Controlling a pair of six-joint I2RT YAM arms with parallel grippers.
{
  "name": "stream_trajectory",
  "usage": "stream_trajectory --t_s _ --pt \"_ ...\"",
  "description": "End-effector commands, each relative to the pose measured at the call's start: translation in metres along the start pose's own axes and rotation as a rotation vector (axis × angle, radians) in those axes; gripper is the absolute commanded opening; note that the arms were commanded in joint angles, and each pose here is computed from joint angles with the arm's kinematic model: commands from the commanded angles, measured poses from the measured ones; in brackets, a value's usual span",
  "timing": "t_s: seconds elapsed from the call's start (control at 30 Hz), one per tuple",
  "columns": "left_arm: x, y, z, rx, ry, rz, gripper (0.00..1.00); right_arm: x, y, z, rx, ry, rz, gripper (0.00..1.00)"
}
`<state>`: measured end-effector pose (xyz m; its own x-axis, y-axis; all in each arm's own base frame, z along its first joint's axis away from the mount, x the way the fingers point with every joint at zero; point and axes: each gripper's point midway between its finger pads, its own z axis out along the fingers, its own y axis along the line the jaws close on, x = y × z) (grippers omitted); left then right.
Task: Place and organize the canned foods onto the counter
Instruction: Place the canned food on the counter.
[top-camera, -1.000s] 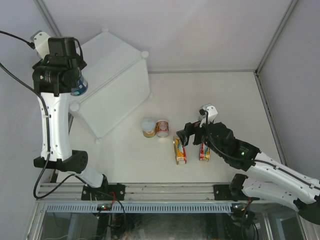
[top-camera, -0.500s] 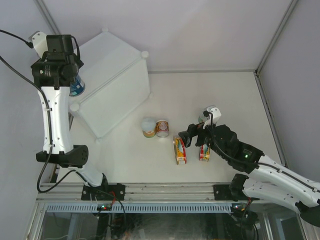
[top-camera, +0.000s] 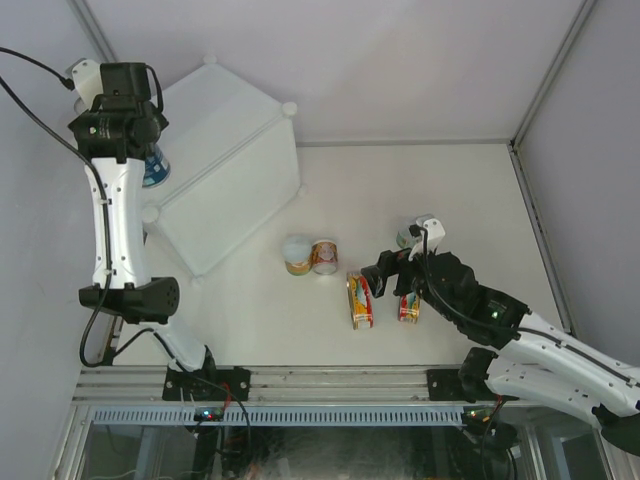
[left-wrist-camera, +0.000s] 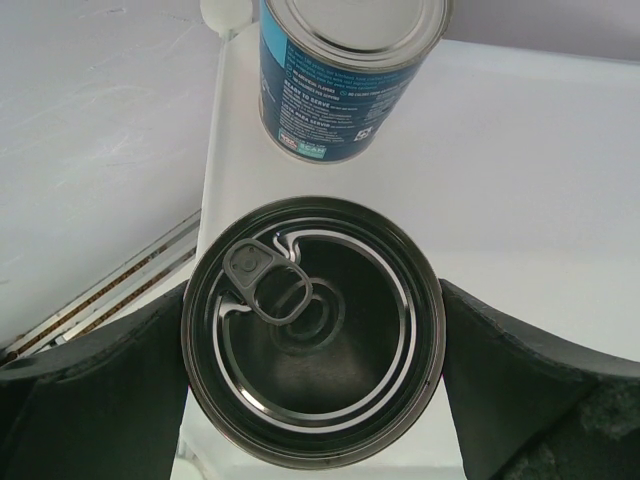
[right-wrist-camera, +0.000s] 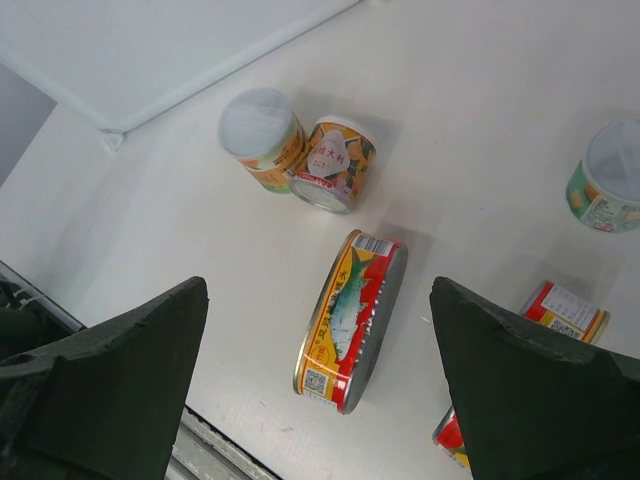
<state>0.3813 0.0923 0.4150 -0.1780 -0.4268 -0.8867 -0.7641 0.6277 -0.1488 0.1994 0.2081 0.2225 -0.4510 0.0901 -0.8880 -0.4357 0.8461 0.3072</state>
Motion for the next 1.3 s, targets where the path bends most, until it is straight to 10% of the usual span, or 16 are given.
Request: stream_trajectory --t_s 0.0,0.47,0.8,1.27 --pt "-0.062 0.002 -0.02 0.045 -0.185 -0.153 0.0 -0.003 -0.002 0.001 0.009 -0.017 0.019 0.91" --pt "-0.058 0.006 -0.009 0.02 -0.174 -0.119 0.02 -0.003 0.0 0.008 0.001 -0.011 0.015 0.91" --pt "-0.051 0.0 -0.008 0.048 -0.148 -0.12 0.65 -0.003 0.0 0.007 0.001 -0.013 0.017 0.91" --pt "-0.05 -0.001 -0.011 0.073 -0.141 -0.131 0.98 -0.003 0.001 0.005 -0.002 -0.011 0.024 0.91"
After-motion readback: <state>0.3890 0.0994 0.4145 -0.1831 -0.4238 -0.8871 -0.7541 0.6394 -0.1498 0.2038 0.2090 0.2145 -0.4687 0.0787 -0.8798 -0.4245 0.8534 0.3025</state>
